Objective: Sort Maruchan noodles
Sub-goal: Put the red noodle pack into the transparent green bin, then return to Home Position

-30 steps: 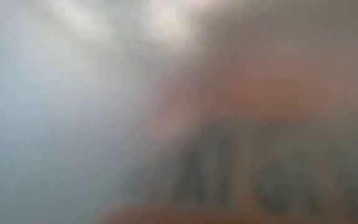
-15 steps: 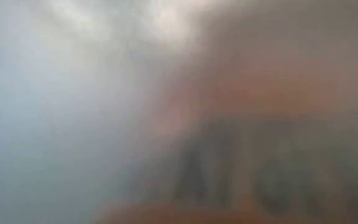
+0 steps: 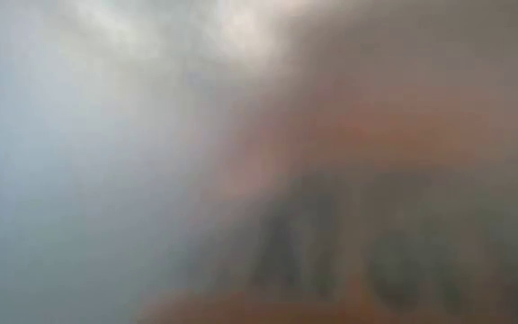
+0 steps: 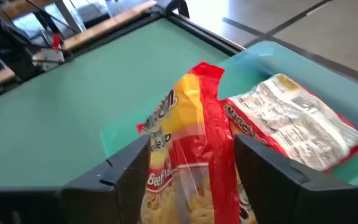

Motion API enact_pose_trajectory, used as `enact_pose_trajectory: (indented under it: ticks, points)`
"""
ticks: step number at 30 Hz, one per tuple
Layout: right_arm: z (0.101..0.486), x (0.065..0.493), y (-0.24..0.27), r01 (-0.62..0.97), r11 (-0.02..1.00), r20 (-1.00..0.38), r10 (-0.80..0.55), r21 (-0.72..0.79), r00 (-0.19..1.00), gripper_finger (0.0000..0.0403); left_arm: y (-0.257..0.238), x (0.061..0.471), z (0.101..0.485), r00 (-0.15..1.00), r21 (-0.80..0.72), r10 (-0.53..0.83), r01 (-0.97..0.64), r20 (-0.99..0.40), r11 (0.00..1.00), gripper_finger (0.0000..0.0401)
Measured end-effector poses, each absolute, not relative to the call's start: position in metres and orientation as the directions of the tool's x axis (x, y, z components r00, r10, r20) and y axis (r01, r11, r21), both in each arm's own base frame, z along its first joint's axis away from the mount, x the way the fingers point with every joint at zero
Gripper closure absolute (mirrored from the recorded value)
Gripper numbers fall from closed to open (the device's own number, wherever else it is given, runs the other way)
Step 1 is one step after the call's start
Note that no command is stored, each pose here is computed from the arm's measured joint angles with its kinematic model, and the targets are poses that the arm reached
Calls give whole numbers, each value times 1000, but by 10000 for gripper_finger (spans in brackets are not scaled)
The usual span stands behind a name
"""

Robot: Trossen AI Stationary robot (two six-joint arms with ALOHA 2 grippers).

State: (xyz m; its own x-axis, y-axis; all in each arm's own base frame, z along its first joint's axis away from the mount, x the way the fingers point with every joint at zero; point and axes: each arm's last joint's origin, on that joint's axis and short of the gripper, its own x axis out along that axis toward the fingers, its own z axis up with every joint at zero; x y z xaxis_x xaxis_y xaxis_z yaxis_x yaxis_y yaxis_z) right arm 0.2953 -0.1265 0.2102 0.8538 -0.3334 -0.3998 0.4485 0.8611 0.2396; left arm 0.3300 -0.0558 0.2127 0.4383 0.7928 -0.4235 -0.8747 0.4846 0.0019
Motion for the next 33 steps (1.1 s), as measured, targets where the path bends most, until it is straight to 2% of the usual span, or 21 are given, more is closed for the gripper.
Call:
enact_pose_trajectory:
  ticks: [4,10,14,18,26,33]
  points:
    - [225,289,-128,467,861,-457,-339,200,822,164,-56,330,213,437,5,793,-875,-424,485,326]
    - [246,275,-118,434,883,-477,-308,180,823,161,-54,326,214,423,61,796,-867,-433,494,326]
    - [254,261,-105,417,890,-505,-279,182,817,161,-51,313,225,397,112,802,-864,-446,490,326]
    - [259,247,-89,390,896,-473,-255,212,843,161,-49,294,241,378,160,803,-854,-462,494,326]
    - [243,222,-54,381,904,-443,-266,194,856,161,-38,239,261,304,164,806,-884,-508,437,326]
    - [216,201,-24,281,917,-339,-178,282,924,161,-26,188,239,307,51,774,-915,-554,400,326]
